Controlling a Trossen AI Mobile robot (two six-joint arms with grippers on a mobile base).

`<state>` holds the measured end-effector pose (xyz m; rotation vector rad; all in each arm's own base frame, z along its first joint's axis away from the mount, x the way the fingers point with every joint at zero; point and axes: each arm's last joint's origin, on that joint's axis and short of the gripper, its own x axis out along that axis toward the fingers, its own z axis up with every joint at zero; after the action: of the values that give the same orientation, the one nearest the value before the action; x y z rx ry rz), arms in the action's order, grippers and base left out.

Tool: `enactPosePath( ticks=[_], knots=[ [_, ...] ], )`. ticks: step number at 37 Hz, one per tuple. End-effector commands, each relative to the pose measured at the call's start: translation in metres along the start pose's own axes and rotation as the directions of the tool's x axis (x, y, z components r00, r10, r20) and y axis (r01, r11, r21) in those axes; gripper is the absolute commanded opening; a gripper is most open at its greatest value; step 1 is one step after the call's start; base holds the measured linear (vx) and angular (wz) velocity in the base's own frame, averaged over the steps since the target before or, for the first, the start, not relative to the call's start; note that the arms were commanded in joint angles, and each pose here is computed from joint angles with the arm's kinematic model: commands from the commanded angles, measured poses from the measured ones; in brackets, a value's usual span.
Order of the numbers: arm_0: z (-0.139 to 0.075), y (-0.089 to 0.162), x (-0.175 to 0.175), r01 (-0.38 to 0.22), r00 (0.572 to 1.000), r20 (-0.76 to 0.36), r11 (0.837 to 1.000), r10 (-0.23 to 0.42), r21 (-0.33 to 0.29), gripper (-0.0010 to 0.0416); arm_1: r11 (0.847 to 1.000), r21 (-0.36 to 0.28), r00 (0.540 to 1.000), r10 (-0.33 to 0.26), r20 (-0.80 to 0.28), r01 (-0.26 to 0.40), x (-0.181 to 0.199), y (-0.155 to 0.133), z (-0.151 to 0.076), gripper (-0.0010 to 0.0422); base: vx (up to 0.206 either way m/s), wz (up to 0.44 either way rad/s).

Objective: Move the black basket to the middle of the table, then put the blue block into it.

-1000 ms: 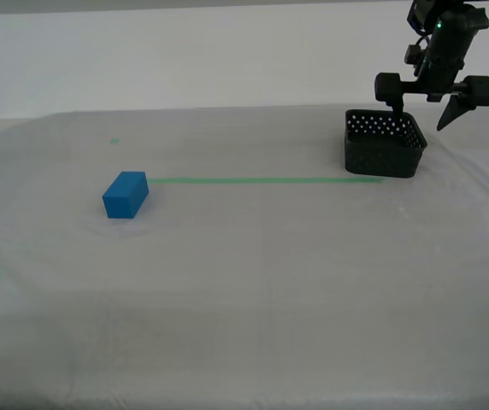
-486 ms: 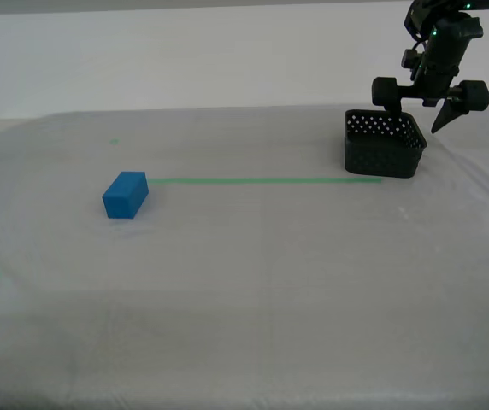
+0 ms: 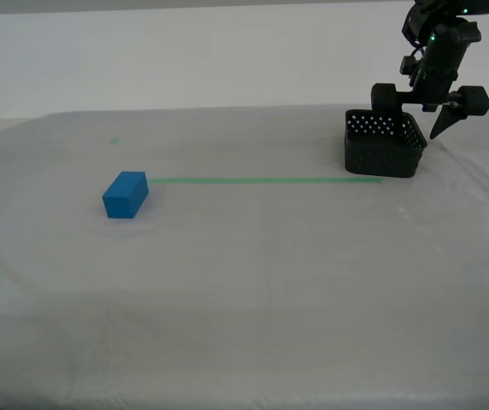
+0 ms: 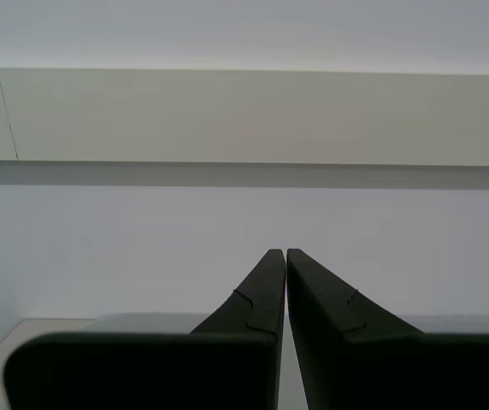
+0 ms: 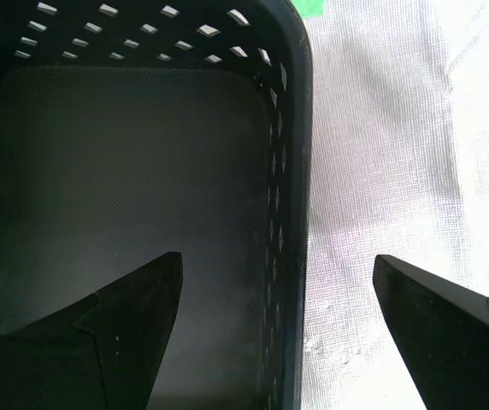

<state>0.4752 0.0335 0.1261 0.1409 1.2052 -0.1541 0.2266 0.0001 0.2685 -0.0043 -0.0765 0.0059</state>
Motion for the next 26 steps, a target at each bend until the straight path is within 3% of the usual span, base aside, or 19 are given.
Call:
enactPosePath(
  ticks=[1, 20, 26],
  knots=[
    [-0.0013, 0.0004, -0.0006, 0.006, 1.000, -0.012, 1.000, -0.006, -0.002, 0.0313, 1.000, 0.002, 1.000, 0.001, 0.006, -0.001, 0.0000, 0.0001, 0.0009, 0.0000, 0.000, 0.000],
    [-0.0091, 0.0033, -0.0013, 0.020, 0.997, -0.079, 1.000, -0.021, -0.017, 0.0291, 1.000, 0.001, 1.000, 0.001, 0.006, -0.001, 0.0000, 0.0000, 0.0009, 0.0000, 0.000, 0.000],
    [-0.0101, 0.0036, -0.0014, 0.022, 0.996, -0.088, 1.000, -0.023, -0.016, 0.0255, 1.000, 0.002, 1.000, 0.001, 0.006, -0.001, 0.0000, 0.0001, 0.0009, 0.0000, 0.000, 0.000]
  ],
)
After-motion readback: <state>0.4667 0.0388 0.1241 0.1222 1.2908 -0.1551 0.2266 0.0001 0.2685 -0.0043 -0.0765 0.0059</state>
